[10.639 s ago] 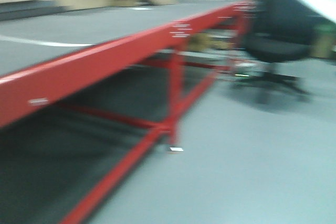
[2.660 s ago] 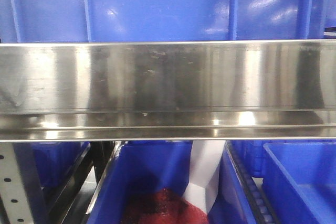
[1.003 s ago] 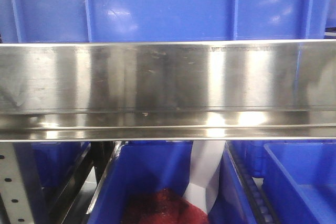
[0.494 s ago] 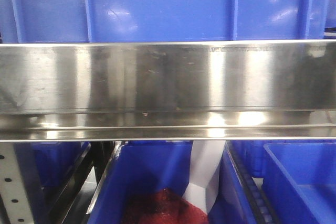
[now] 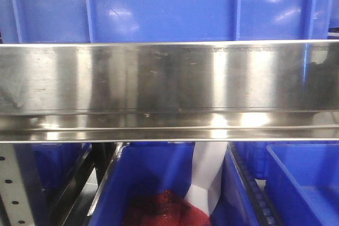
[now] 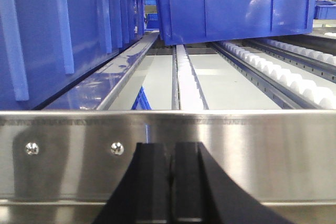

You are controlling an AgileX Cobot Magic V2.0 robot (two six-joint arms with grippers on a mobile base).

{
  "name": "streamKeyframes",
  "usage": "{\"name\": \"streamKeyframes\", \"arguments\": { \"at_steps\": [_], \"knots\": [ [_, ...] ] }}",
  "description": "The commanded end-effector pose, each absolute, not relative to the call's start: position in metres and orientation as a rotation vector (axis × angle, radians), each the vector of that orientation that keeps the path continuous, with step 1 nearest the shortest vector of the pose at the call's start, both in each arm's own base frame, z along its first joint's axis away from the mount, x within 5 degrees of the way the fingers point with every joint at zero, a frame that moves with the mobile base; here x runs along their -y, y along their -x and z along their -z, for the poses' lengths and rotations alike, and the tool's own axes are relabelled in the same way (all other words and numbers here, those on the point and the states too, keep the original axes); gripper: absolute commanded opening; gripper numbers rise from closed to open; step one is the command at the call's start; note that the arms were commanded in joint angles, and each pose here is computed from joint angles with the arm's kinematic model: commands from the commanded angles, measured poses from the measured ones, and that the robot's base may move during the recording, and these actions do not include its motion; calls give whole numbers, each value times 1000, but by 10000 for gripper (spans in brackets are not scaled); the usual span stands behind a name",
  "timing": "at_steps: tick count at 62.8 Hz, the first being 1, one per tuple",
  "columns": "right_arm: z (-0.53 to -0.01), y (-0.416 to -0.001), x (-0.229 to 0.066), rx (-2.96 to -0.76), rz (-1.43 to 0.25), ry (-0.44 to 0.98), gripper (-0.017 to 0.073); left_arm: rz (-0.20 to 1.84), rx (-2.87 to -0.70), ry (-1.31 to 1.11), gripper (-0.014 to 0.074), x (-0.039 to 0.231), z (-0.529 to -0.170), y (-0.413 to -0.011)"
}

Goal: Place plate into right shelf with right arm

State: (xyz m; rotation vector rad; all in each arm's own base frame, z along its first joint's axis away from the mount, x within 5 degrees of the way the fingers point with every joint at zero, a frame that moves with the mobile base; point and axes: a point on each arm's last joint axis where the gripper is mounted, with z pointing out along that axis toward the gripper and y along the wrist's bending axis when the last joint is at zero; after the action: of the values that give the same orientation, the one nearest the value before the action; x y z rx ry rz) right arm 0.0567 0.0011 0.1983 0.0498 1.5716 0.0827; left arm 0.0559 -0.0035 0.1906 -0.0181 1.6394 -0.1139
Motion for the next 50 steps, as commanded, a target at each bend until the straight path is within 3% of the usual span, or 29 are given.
{"name": "streamKeyframes", "arguments": {
  "at_steps": [1, 50],
  "knots": [
    [-208, -55, -1, -1475, -74, -38, 56, 130, -1564, 17, -47, 4, -195, -56],
    [-206, -55, -1, -1496, -104, -67, 56, 130, -1564, 17, -47, 4, -195, -56]
  ]
}}
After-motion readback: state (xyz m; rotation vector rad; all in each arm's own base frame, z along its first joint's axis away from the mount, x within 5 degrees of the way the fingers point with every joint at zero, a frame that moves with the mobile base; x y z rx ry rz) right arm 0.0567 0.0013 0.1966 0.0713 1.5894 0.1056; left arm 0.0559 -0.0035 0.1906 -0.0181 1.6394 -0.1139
